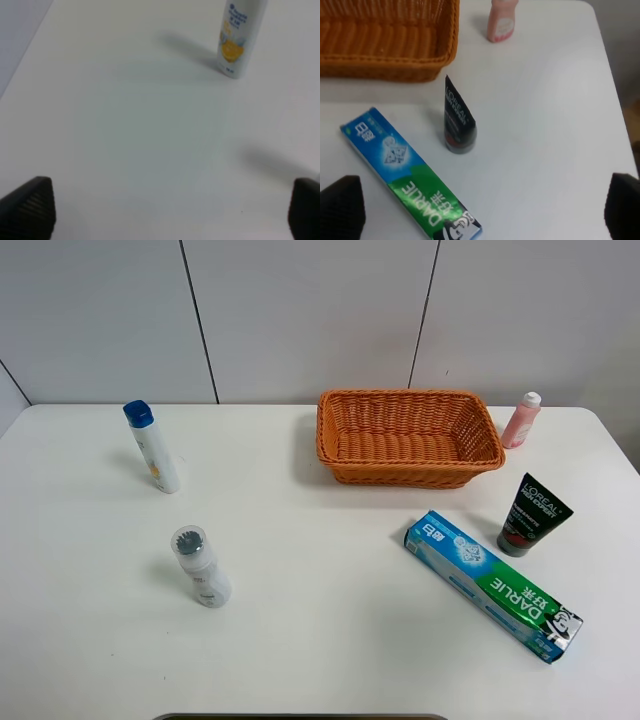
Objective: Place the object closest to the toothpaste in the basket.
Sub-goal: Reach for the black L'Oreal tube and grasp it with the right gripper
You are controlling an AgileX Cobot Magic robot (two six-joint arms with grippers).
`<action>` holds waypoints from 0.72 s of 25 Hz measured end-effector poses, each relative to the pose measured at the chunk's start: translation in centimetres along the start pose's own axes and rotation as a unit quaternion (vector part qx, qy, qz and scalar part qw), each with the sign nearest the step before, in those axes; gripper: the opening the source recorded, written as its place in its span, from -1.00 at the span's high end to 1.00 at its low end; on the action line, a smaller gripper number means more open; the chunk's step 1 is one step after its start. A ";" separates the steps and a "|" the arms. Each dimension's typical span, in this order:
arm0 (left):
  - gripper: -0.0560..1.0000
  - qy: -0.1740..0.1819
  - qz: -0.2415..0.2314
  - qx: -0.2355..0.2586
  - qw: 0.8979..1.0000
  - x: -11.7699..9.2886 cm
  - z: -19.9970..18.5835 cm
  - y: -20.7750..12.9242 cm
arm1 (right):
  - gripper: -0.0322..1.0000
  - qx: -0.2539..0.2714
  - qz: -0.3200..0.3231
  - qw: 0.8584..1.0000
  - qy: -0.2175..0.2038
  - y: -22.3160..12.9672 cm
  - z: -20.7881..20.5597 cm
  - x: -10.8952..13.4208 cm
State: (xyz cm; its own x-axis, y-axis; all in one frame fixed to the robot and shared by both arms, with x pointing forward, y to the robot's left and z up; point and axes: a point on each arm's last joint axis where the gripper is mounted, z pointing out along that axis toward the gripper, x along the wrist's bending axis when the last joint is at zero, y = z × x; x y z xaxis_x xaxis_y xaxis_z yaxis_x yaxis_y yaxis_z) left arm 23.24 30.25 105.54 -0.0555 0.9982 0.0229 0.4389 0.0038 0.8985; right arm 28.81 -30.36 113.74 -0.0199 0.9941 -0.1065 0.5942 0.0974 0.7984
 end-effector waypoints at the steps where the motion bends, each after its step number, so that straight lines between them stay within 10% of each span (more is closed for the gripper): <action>1: -0.88 0.000 0.000 0.000 1.000 0.0 0.0 0.0 | -0.98 0.012 -0.010 1.000 0.000 0.8 0.3 -0.1; 18: -0.88 0.000 0.000 0.000 1.000 0.0 0.0 0.0 | -0.98 0.200 -0.166 0.965 0.021 7.7 9.4 -0.6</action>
State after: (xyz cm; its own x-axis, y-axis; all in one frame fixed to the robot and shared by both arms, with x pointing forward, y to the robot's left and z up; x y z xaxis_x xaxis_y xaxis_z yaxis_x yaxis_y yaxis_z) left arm 23.24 30.25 105.54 -0.0549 0.9982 0.0221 0.4389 0.0043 0.8985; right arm 40.97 -30.61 114.41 -0.2911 0.9128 -0.2865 0.8116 0.3941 0.4312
